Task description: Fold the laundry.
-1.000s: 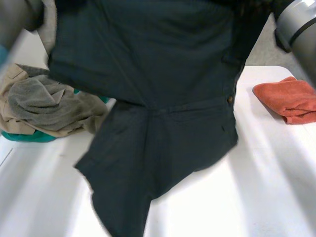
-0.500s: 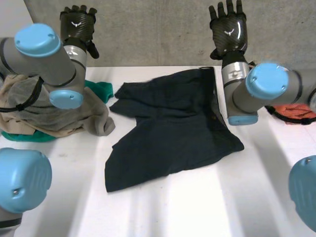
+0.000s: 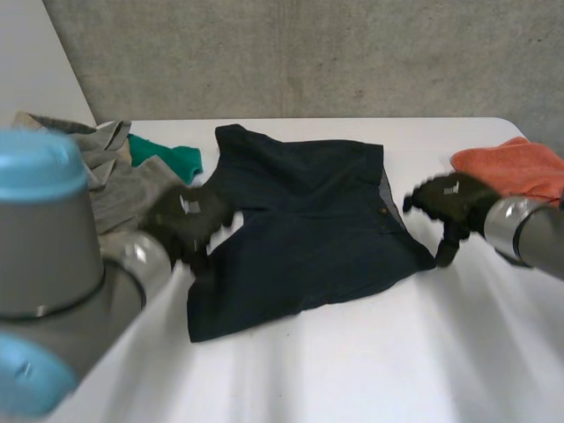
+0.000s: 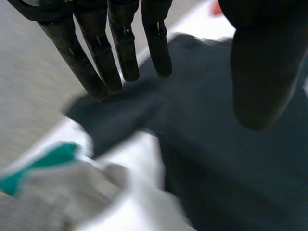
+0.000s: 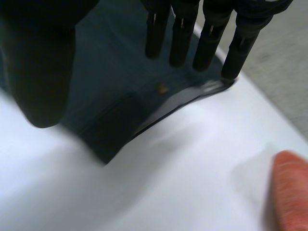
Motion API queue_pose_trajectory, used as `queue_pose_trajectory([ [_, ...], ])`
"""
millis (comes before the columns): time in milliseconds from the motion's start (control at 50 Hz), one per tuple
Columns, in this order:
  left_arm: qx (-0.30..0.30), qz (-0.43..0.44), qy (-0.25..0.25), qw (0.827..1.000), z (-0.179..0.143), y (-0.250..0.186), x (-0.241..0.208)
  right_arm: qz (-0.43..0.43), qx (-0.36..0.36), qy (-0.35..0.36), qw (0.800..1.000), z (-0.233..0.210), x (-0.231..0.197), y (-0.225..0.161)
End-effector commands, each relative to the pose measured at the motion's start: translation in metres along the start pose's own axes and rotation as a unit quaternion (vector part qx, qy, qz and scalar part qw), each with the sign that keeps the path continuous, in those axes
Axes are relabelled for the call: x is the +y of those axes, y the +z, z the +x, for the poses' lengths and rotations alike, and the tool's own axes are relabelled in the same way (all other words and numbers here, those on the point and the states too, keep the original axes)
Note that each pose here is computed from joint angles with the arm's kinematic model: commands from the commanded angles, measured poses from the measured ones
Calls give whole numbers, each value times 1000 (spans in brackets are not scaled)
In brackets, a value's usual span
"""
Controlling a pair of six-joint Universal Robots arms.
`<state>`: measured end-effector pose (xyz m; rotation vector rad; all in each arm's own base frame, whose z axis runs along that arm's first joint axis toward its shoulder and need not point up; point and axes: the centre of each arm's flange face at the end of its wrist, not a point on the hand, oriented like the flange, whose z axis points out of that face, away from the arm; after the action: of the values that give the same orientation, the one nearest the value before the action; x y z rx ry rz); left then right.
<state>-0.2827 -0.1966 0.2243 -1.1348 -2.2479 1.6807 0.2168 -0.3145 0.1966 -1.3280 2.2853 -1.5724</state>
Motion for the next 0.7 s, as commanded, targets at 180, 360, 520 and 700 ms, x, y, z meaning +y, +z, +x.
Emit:
queue_pose_trajectory([
  [180, 19, -89, -41, 995, 21, 10, 65, 70, -25, -46, 996, -28, 54, 26],
  [360, -2, -61, -11, 998, 26, 35, 71, 109, -3, -64, 992, -36, 61, 43],
  [520, -18, -46, 54, 997, 36, 48, 73, 107, 9, -36, 994, -35, 53, 41],
  [700, -6, -62, 61, 996, 34, 25, 65, 58, 23, -30, 998, -16, 37, -8],
])
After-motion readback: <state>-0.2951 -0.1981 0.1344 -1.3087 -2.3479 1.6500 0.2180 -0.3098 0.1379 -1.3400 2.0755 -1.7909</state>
